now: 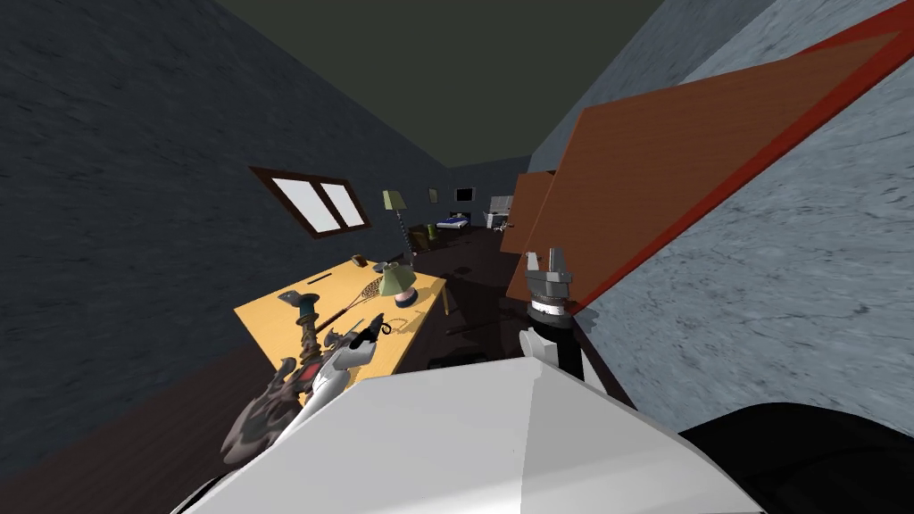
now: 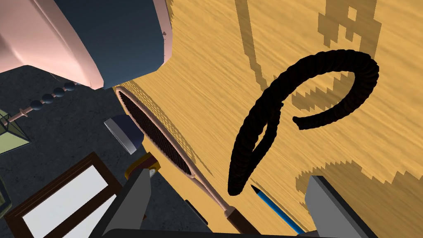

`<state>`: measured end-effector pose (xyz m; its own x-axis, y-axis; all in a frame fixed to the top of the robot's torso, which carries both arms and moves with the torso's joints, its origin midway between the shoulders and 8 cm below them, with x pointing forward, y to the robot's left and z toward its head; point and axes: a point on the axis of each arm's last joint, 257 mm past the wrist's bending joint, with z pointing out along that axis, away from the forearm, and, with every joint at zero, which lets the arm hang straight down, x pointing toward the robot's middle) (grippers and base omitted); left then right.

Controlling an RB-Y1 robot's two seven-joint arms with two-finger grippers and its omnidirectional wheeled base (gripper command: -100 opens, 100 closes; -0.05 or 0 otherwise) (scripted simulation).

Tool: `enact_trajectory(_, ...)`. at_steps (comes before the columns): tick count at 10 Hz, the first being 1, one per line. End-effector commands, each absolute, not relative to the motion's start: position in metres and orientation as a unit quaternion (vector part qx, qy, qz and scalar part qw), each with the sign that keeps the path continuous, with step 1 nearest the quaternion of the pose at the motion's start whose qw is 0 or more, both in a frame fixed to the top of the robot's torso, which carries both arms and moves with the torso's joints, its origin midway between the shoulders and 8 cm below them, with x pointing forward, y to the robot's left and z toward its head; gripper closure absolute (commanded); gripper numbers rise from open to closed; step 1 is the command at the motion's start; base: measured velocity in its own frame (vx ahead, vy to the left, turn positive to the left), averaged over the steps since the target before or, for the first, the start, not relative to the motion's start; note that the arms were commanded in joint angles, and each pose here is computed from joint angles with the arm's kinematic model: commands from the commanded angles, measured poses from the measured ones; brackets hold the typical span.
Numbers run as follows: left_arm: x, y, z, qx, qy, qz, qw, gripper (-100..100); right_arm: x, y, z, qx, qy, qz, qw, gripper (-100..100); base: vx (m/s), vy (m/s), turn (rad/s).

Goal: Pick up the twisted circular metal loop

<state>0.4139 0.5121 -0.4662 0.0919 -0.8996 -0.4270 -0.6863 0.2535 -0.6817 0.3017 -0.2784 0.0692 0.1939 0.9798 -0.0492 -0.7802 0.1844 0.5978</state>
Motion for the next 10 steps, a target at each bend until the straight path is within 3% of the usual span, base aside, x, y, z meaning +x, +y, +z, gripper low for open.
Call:
enact_trajectory(1, 0.4148, 0.5168, -0.4683, -0.605, 0.657, -0.119, 0.434, -100, 0.3017, -0.2784, 0.0692, 0.229, 0.218, 0.596, 0.738, 0, -0.042, 0.023, -0.112)
enact_trajectory(5, 0.4164, 0.5226, -0.4724, -0.614, 0.65, -0.115, 0.434, -100, 0.3017, -0.2784, 0.0692, 0.229, 0.218, 0.596, 0.738, 0, -0.038, 0.019, -0.089)
enact_trajectory(6, 0.4165, 0.5229, -0.4725, -0.614, 0.649, -0.115, 0.434, 100, 0.3016, -0.2784, 0.0692, 0.229, 0.218, 0.596, 0.738, 0, 0.0, 0.0, 0.0)
enact_trajectory(10, 0.4161, 0.5229, -0.4728, -0.615, 0.649, -0.115, 0.434, 100, 0.3016, -0.2784, 0.0692, 0.229, 0.218, 0.596, 0.738, 0, 0.0, 0.0, 0.0)
